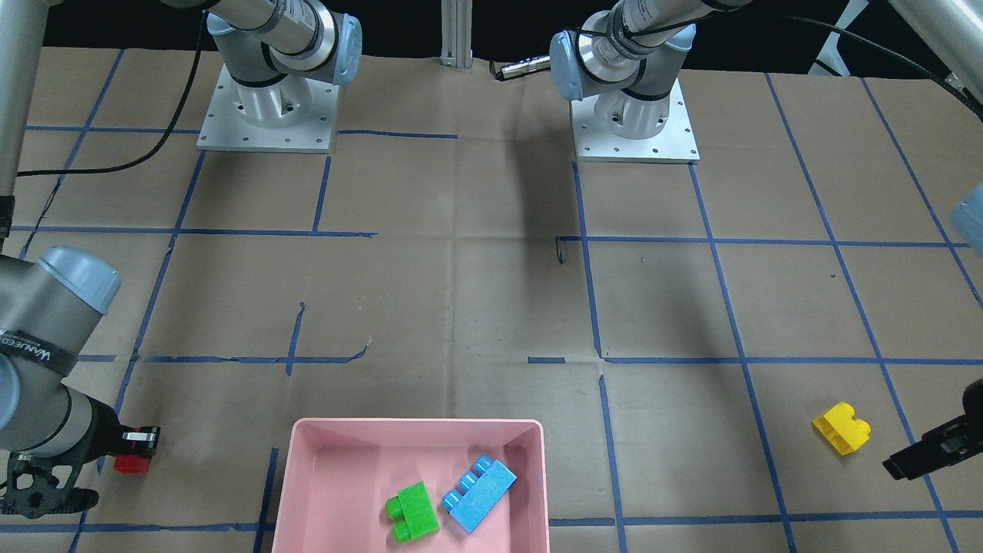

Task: Put all blocks into box

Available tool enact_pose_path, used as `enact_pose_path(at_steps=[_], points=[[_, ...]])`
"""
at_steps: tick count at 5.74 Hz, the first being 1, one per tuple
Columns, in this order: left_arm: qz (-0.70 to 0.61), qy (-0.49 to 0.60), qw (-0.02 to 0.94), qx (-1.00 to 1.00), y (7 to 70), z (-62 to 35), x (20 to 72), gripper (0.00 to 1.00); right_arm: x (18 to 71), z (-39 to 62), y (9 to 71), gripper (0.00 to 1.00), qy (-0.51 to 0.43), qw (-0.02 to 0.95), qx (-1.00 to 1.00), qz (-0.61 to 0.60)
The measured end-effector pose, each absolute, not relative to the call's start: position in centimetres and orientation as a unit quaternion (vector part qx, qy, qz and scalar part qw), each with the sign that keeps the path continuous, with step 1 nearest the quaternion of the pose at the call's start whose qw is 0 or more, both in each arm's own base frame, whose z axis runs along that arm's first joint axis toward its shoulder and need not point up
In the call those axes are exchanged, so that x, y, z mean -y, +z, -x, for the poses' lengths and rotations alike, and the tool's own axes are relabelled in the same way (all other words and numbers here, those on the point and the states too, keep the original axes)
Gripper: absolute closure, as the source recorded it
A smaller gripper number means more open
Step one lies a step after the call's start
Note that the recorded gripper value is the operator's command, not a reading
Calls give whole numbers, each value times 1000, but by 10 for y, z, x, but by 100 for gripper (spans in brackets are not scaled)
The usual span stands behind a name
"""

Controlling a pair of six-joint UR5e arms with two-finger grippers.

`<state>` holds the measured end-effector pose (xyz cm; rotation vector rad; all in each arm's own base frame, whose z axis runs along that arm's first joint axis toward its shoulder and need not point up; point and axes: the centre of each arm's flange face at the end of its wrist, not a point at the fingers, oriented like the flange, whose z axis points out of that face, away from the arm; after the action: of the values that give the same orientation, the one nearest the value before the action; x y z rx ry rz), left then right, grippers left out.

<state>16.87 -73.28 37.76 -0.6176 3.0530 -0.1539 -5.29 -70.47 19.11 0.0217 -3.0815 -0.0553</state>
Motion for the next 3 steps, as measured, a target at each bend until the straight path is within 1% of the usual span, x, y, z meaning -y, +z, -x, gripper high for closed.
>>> enact_pose_path(at_steps=[1, 2, 3], points=[[249, -40, 11, -968, 368, -196, 726, 0, 704, 54, 201, 94, -15, 35, 999, -7], [306, -24, 9, -952, 353, -218, 716, 0, 703, 52, 230, 93, -10, 36, 999, -8], [356, -2, 5, -935, 331, -234, 701, 0, 704, 41, 275, 93, 7, 30, 999, -14]])
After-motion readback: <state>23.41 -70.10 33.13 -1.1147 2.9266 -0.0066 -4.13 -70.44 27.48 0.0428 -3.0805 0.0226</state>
